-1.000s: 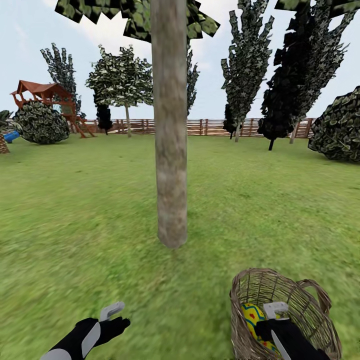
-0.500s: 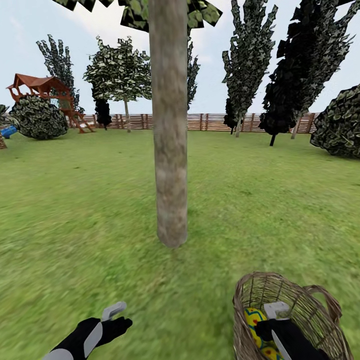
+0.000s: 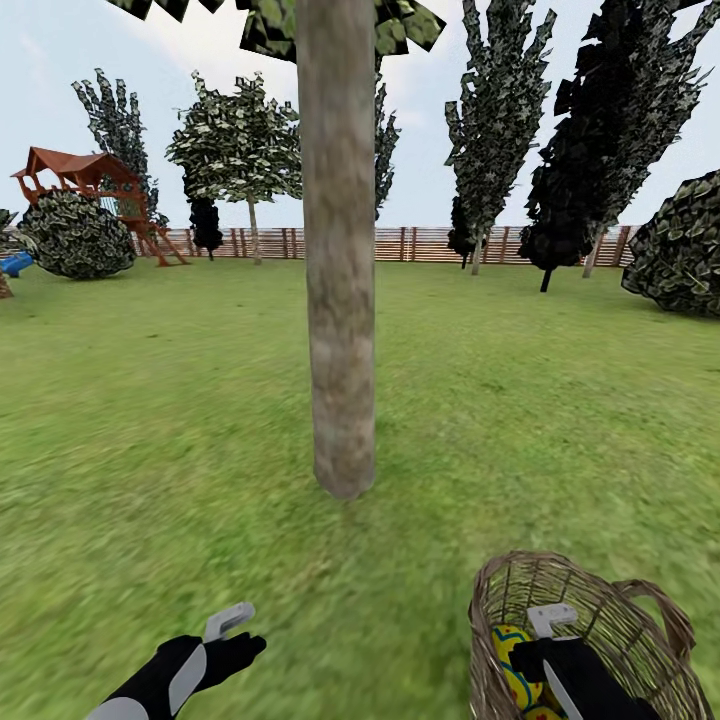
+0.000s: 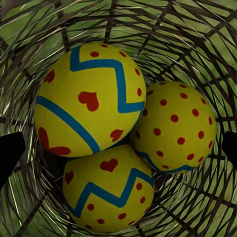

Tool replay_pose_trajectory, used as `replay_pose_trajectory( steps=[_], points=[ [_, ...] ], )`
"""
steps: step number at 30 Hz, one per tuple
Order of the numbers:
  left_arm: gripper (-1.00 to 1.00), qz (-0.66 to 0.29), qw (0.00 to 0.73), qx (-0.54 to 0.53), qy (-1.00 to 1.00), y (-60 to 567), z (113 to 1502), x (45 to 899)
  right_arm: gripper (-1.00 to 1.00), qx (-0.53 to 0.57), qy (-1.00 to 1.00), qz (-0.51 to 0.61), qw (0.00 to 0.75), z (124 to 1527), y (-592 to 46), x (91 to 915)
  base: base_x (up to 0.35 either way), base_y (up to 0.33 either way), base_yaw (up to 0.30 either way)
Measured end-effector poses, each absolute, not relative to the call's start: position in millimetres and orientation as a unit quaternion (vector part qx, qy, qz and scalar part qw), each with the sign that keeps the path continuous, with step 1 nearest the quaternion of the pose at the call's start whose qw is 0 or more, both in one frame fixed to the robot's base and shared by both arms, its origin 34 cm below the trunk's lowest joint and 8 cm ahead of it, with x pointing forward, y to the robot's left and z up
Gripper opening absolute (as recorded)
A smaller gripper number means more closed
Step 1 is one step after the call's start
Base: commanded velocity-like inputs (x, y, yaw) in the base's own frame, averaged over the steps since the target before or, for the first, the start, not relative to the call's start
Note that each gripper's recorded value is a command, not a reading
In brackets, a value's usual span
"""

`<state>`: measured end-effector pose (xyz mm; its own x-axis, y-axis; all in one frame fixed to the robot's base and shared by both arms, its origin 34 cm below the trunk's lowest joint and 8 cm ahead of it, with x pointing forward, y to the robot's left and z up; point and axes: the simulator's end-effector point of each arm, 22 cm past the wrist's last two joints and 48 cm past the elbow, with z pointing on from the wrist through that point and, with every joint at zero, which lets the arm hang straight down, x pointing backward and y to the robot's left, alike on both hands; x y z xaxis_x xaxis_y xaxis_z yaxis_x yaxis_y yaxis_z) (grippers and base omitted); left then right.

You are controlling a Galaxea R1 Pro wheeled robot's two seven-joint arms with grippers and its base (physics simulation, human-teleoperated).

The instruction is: Take the three Easter eggs out of the wicker basket on the lawn in the garden, then place them on the lawn next to a single tree (choose any tree) so that all three eggs are next to the same tree and none are left in the basket.

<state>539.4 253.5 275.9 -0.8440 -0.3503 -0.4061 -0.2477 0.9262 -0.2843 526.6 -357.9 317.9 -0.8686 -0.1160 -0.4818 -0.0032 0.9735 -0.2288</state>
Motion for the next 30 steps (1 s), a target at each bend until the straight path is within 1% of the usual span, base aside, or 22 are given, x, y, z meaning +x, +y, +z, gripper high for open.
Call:
replay_pose_trajectory(
  steps=[30],
  points=[
    [1.0, -0.103, 0.17, -0.163, 0.966, 250, 218, 506, 1.0, -0.037, 0.974, -0.109, 0.195, 262, -359, 500, 0.0, 0.0, 0.0]
  ],
)
